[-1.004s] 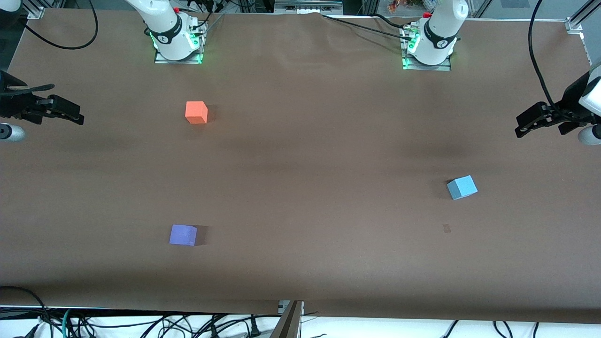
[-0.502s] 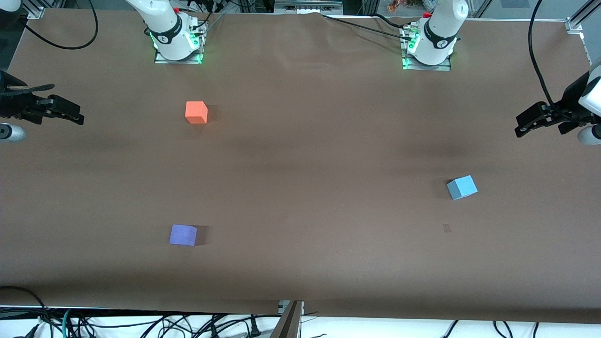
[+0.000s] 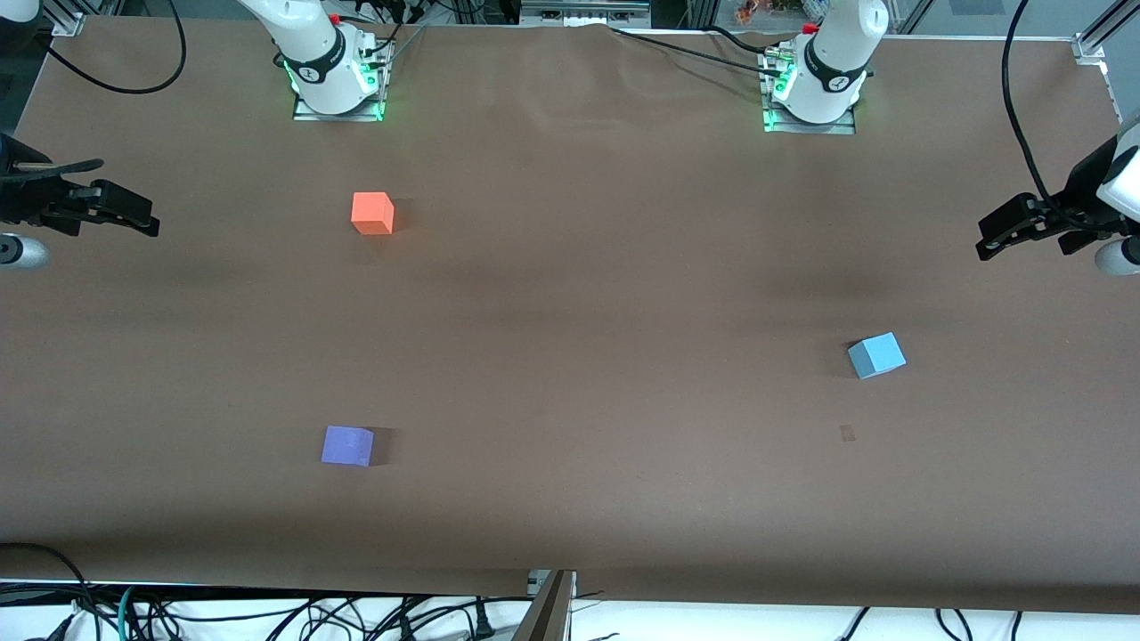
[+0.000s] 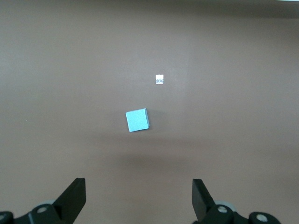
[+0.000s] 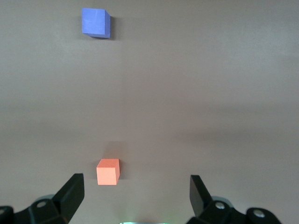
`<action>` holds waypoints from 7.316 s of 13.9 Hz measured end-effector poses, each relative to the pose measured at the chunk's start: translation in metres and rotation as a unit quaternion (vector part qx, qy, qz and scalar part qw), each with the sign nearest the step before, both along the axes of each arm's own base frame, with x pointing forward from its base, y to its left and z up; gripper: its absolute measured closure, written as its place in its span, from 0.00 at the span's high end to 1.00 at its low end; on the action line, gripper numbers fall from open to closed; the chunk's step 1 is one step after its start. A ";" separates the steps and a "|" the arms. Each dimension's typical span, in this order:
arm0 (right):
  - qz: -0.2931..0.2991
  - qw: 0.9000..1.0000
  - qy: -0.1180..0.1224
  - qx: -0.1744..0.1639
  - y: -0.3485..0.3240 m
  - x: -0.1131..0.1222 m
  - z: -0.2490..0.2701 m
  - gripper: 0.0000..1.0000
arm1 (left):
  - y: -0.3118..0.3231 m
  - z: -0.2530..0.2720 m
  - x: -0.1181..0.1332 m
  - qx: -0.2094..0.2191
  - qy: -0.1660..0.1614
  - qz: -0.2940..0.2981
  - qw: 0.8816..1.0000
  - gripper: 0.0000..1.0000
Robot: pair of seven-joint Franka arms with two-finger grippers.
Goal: Place blue block between orange and purple blocks
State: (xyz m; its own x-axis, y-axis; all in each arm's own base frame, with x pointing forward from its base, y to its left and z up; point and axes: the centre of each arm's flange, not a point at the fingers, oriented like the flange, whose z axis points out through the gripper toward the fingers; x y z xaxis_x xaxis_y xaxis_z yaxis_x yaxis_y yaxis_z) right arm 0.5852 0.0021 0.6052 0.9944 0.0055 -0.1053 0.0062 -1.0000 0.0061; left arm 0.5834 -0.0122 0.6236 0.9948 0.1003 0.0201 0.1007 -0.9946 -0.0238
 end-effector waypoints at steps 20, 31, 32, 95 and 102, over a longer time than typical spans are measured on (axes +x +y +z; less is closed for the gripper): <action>0.000 1.000 0.000 0.001 0.000 0.000 0.000 1.00 | 0.037 -0.197 0.048 -0.013 0.165 0.027 0.986 1.00; 0.000 1.000 0.000 0.001 0.000 0.000 0.000 1.00 | 0.064 -0.349 0.004 -0.019 0.032 0.128 0.991 1.00; 0.000 1.000 0.000 0.001 0.000 0.000 0.000 1.00 | 0.064 -0.355 0.006 -0.020 0.021 0.127 0.991 1.00; 0.063 0.998 0.010 0.022 0.187 0.065 -0.174 1.00 | -0.472 -0.365 0.035 -0.134 -0.050 0.082 0.986 1.00; 0.064 0.997 -0.001 0.051 0.257 0.059 -0.209 1.00 | -0.310 -0.272 0.106 -0.076 -0.007 0.131 0.988 1.00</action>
State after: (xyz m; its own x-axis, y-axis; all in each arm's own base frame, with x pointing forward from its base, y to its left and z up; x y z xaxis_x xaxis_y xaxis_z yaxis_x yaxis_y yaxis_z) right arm 0.6444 0.2596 0.3965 0.9851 0.1427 -0.0957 0.1336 -0.9864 -0.0961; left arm 0.6895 -0.3225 0.3512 0.9343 0.3564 -0.0020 0.3537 -0.9266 0.1276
